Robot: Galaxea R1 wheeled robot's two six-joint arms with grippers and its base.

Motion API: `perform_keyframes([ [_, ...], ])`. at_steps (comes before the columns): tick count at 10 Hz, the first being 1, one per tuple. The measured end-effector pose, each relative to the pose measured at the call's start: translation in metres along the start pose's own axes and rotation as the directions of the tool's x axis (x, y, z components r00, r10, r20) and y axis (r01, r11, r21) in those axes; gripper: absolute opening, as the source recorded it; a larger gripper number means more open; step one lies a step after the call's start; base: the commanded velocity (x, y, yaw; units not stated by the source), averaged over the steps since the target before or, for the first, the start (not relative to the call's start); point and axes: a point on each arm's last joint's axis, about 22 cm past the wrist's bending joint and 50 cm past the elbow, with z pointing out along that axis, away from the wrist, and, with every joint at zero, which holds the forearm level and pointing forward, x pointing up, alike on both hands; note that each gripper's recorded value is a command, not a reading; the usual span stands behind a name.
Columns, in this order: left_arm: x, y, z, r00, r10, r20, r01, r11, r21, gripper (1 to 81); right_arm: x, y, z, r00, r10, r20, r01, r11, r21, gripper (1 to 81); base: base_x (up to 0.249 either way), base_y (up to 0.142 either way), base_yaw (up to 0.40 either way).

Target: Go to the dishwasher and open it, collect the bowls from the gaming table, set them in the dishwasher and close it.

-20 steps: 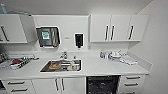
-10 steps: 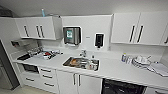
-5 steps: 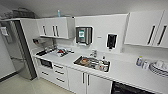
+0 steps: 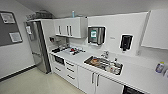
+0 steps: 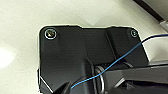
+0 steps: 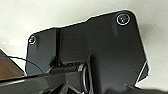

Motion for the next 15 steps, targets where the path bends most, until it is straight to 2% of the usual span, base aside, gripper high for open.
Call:
perform_keyframes([
  [2, 0.0002, 0.0039, 0.0039, 1.0, 0.002, 0.0, -0.002, 1.0, 0.006, 81.1, 0.0001, 0.0, 0.0, 1.0, 0.0, 0.0, 0.0, 1.0, 0.0, 81.1, 0.0, 0.0, 0.352],
  [5, 0.0056, -0.0013, 0.0072, 0.9999, 0.009, -0.005, -0.009, 0.9994, 0.032, 81.1, 0.0008, -0.0001, 0.0001, 1.0, -0.002, -0.001, 0.002, 1.0, 0.0, 81.1, 0.0, 0.0, 0.355],
  [7, 0.0038, 0.0049, 0.0094, 1.0, 0.008, 0.002, -0.008, 0.9996, 0.026, 81.1, -0.0002, 0.0022, -0.0004, 1.0, -0.004, 0.0, 0.004, 1.0, -0.004, 81.1, 0.0, 0.0, 0.355],
  [10, 0.0036, 0.0034, 0.0094, 0.9999, 0.013, 0.01, -0.013, 0.9995, 0.028, 81.1, -0.001, 0.0008, -0.0003, 0.9994, -0.035, 0.001, 0.035, 0.9994, 0.0, 81.1, 0.0, 0.0, 0.355],
  [15, 0.0028, 0.001, 0.0086, 0.9998, 0.014, 0.013, -0.014, 0.9994, 0.031, 81.1, 0.0018, 0.0038, -0.0007, 0.9992, -0.039, -0.002, 0.039, 0.9992, -0.005, 81.1, 0.0, 0.0, 0.356],
])
